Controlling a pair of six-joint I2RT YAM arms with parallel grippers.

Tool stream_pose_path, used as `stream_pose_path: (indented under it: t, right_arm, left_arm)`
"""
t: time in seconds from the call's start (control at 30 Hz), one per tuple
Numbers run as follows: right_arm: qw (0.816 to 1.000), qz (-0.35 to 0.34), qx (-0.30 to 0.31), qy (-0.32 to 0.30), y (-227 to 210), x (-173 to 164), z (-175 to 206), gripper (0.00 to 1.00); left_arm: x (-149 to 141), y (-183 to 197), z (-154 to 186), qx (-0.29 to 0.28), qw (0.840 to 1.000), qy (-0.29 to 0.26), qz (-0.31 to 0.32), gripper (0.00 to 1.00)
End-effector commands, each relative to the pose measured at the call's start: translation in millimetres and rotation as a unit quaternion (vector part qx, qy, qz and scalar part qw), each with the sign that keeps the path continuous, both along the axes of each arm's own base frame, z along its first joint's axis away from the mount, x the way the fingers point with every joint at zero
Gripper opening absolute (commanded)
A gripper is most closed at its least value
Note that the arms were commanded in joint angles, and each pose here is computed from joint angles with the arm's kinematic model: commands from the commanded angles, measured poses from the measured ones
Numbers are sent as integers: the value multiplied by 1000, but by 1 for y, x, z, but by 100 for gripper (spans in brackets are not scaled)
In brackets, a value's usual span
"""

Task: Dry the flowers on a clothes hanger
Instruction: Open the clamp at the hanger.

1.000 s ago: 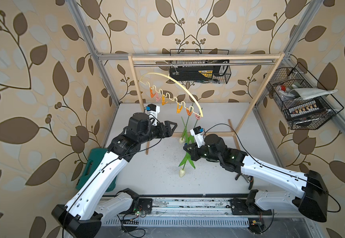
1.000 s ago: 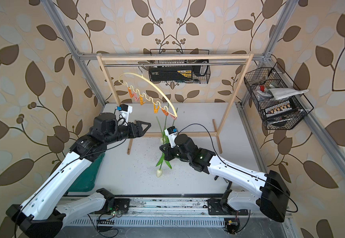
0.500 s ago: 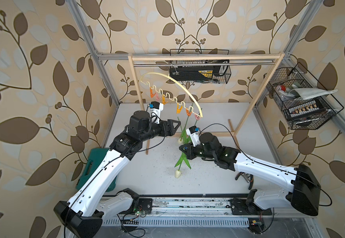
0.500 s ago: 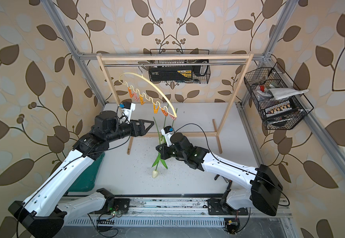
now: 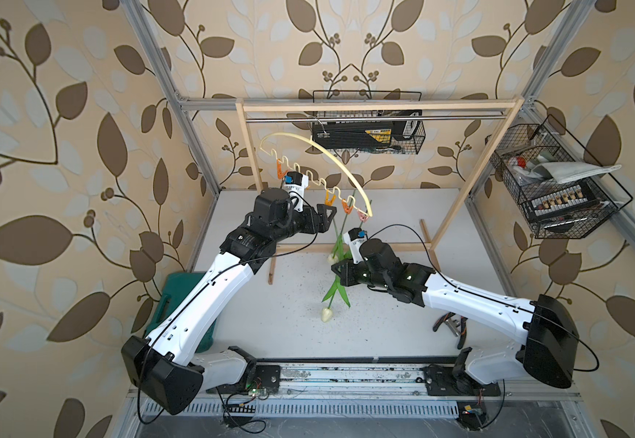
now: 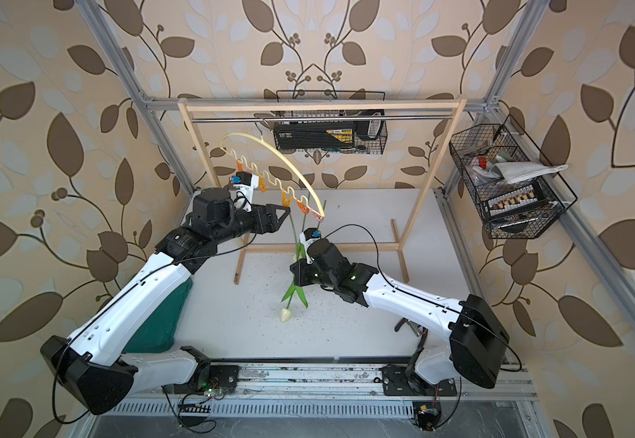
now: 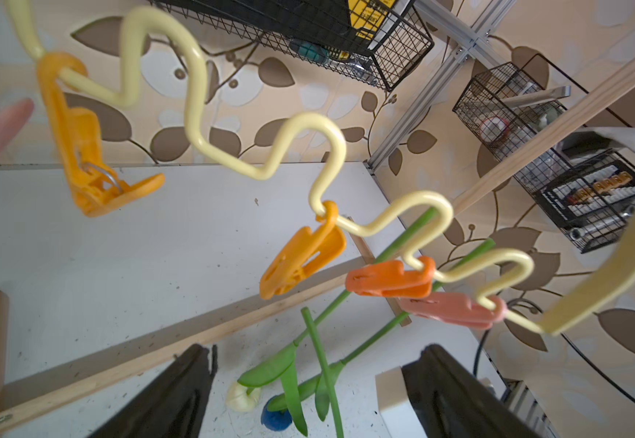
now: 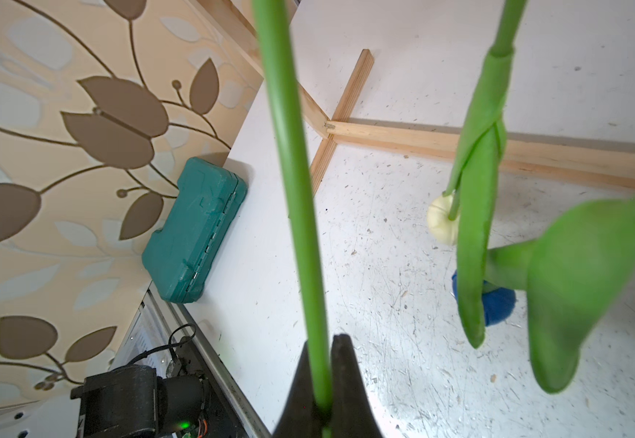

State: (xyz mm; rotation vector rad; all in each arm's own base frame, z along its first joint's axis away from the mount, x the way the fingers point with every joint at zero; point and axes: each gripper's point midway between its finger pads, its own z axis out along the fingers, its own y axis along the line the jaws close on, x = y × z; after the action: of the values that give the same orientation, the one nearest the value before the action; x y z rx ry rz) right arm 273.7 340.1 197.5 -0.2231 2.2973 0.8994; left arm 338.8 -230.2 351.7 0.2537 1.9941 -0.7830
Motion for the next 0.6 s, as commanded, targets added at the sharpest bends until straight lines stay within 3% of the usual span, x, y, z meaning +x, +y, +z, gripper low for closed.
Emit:
stream_pose_path:
  t: [0.0, 0.3, 0.57]
  right_arm:
    - [1000, -14, 1, 0, -2, 5, 6, 0]
    - [1000, -13, 2, 8, 1, 4, 3, 0]
    - [1000, -13, 0, 7, 2, 6, 5, 0]
  left_arm:
    - [14, 6, 33, 6, 997, -75, 24, 87]
    - [29, -5, 28, 28, 992, -115, 55, 84]
    - [36, -11, 22, 38, 991, -117, 56, 84]
